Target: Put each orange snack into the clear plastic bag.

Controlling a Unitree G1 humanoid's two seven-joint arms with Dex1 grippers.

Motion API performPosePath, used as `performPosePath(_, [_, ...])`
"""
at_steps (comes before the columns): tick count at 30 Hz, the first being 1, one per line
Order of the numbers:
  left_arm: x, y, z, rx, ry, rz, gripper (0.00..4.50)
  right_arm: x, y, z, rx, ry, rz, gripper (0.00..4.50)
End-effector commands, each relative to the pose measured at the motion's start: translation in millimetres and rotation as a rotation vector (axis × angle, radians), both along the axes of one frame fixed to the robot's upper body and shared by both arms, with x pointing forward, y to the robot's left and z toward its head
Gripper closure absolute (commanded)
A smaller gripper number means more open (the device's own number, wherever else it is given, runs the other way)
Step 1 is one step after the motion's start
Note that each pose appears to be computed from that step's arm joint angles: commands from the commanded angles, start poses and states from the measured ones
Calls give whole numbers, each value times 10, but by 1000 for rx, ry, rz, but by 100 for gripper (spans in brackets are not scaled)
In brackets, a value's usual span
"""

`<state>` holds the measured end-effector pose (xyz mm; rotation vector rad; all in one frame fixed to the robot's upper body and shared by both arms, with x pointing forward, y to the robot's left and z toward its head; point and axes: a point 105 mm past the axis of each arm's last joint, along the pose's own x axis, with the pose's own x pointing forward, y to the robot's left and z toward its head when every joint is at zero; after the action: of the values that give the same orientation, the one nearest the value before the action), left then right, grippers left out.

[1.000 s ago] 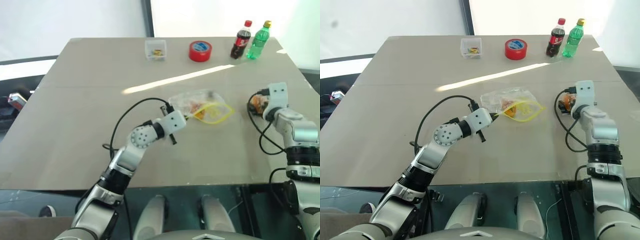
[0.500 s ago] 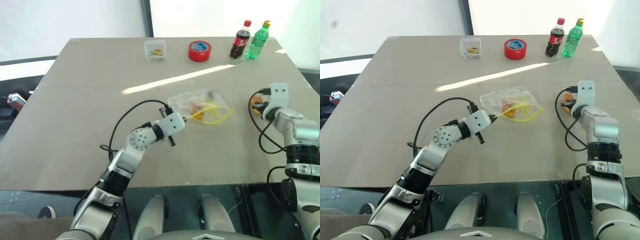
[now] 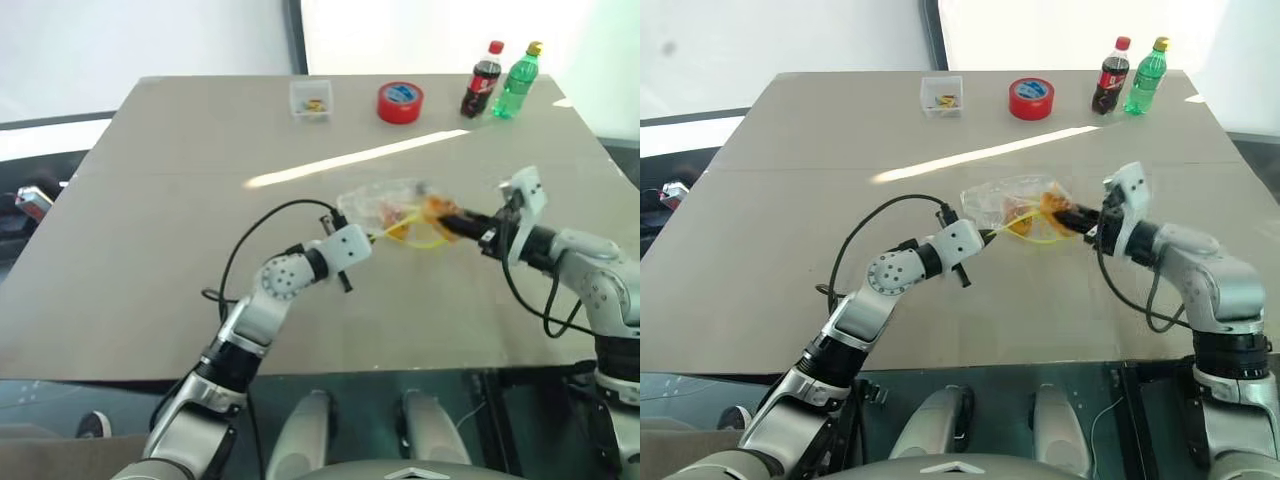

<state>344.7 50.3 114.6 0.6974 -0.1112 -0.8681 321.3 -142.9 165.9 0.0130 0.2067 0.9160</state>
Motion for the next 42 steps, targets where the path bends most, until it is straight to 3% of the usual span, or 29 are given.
performPosePath(1, [7,-35,154,-26,-54,-7,450,-31,72,71,-27,-32,31,444])
performPosePath(13, [-23,-67,167,-46,-55,-7,450,78,117,-134,-125,52,11,444])
performPosePath(18, [-60,-121,163,-48,-62,-32,450,314,27,-179,-127,97,-136,444])
performPosePath(25, [-97,-184,148,-56,-53,-61,450,721,41,-144,7,146,-393,444])
performPosePath(27, [-99,-191,144,-57,-51,-62,450,784,43,-146,17,128,-435,344])
performPosePath(28, [-101,-195,144,-58,-51,-63,450,789,67,-140,19,118,-433,329])
performPosePath(33, [-99,-180,145,-58,-51,-60,450,826,116,-116,49,101,-468,128])
performPosePath(34, [-98,-174,141,-58,-50,-58,450,836,123,-106,55,95,-475,65])
performPosePath(36, [-98,-170,137,-57,-49,-56,450,855,136,-75,62,73,-489,5])
performPosePath(42, [-85,-163,145,-59,-52,-47,450,664,203,-42,-7,47,-330,5])
